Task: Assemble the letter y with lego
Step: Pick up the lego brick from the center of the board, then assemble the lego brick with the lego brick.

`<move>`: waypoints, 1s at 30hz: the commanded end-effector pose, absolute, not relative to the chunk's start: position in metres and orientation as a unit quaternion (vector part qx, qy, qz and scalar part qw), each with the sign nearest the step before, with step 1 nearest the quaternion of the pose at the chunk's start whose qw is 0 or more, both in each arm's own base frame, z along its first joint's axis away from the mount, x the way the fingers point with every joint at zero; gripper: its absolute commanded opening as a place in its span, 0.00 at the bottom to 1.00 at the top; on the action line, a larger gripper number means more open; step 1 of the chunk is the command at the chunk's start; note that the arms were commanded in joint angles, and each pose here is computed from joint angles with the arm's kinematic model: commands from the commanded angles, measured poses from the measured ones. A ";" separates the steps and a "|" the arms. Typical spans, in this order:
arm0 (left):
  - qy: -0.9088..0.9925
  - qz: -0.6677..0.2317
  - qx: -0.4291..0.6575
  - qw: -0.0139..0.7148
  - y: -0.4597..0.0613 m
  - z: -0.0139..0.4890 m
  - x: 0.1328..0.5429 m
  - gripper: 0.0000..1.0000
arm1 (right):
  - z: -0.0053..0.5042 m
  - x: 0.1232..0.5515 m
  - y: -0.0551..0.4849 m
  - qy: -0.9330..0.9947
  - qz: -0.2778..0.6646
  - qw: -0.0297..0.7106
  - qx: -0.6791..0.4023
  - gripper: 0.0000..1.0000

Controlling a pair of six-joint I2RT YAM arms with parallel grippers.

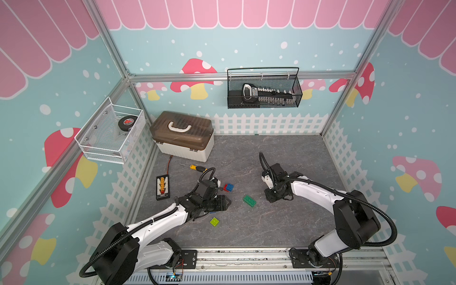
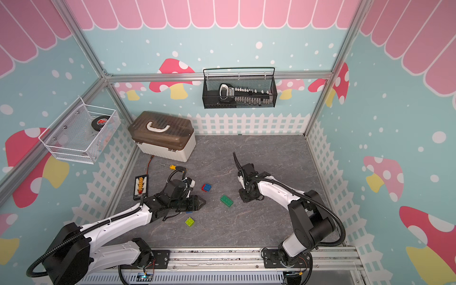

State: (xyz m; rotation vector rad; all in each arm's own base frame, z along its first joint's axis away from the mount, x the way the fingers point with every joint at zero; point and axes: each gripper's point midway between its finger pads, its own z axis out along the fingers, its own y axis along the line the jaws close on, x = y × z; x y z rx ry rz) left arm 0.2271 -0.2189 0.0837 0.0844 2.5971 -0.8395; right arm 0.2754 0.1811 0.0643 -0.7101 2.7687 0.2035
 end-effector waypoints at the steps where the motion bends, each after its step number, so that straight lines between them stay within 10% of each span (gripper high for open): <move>1: 0.927 -0.311 0.028 0.210 -0.219 0.085 0.225 0.60 | 0.075 0.276 0.208 0.936 0.083 0.138 -0.312 0.26; 30: 0.916 -0.333 0.048 0.220 -0.214 0.087 0.207 0.61 | 0.058 0.268 0.292 0.852 0.103 0.085 -0.506 0.27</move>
